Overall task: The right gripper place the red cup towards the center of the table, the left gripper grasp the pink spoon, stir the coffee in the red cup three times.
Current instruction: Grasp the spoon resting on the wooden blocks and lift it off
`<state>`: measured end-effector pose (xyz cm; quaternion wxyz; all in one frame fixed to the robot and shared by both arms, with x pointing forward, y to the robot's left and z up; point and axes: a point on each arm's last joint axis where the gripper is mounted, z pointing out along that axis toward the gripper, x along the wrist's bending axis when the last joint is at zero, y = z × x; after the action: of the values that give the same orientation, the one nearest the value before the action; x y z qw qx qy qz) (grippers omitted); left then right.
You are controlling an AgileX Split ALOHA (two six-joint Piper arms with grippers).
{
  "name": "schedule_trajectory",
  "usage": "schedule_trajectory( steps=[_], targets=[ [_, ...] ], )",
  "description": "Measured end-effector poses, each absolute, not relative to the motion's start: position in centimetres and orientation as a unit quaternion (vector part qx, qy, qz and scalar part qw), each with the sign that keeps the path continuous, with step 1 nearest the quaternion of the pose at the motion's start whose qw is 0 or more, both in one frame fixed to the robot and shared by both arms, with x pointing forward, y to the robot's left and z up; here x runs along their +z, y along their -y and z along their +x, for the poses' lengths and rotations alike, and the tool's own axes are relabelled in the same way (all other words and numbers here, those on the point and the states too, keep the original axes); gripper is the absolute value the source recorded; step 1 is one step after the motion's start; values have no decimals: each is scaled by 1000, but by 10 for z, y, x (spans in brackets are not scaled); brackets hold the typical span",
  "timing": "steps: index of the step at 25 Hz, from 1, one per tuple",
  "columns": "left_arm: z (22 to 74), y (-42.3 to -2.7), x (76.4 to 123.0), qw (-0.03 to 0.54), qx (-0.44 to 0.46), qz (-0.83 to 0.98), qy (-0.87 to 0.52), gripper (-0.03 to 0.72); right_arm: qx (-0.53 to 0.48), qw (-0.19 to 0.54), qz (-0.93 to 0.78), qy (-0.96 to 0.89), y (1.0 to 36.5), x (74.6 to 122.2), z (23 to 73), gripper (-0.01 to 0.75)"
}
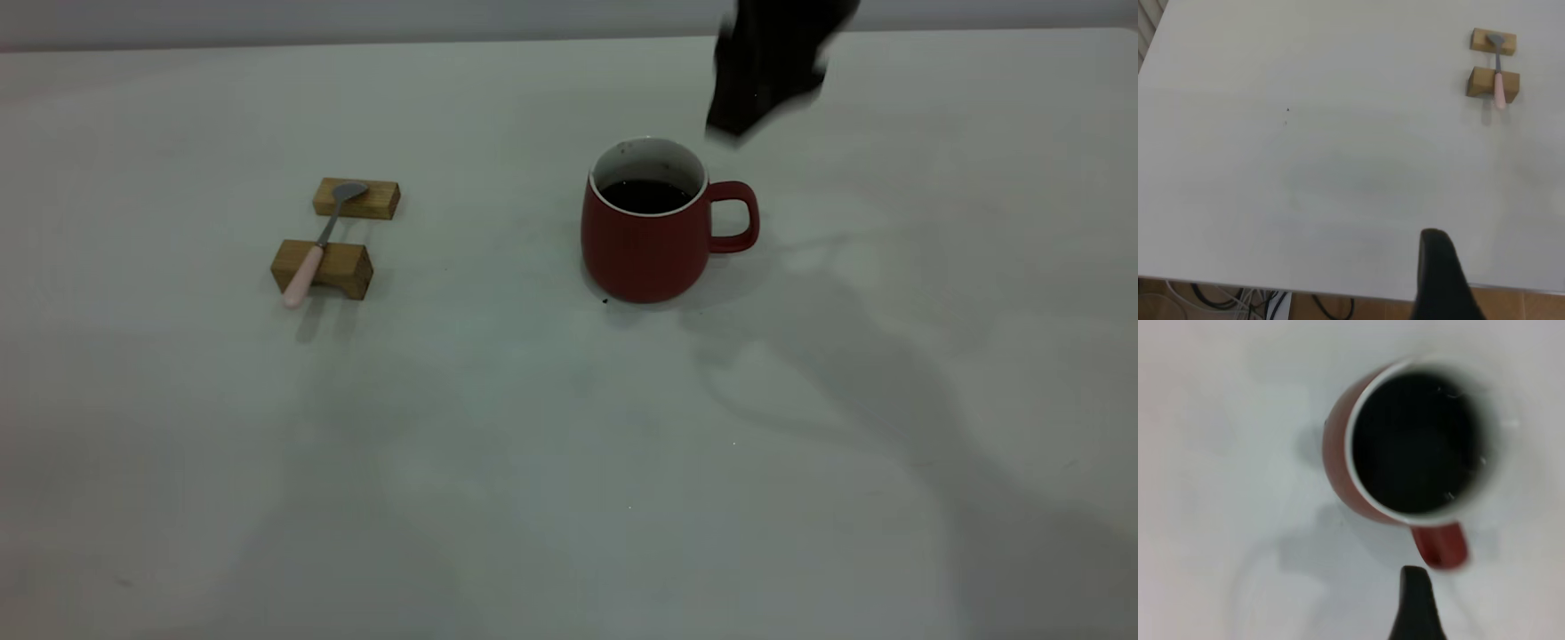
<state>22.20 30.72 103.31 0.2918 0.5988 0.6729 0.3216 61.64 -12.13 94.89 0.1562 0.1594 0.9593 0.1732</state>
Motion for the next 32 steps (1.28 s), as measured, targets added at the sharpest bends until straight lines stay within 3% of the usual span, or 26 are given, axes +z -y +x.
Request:
schedule_trajectory(
  steps=[7, 14, 20, 26, 32],
  targets=[
    [222, -307, 1033, 292, 321, 598, -673, 509, 193, 168, 329, -909, 159, 1090, 547, 591],
    [222, -307, 1033, 292, 321, 598, -673, 509, 196, 136, 498, -834, 199, 1156, 467, 591],
    [222, -307, 1033, 292, 321, 598, -673, 509, 221, 146, 525, -809, 224, 1158, 410, 591],
    [222, -307, 1033, 292, 321, 598, -673, 509, 245, 149, 555, -781, 258, 1126, 338, 591],
    [222, -307, 1033, 292, 321, 598, -673, 509, 304, 209, 597, -713, 288, 1099, 274, 591]
  ],
)
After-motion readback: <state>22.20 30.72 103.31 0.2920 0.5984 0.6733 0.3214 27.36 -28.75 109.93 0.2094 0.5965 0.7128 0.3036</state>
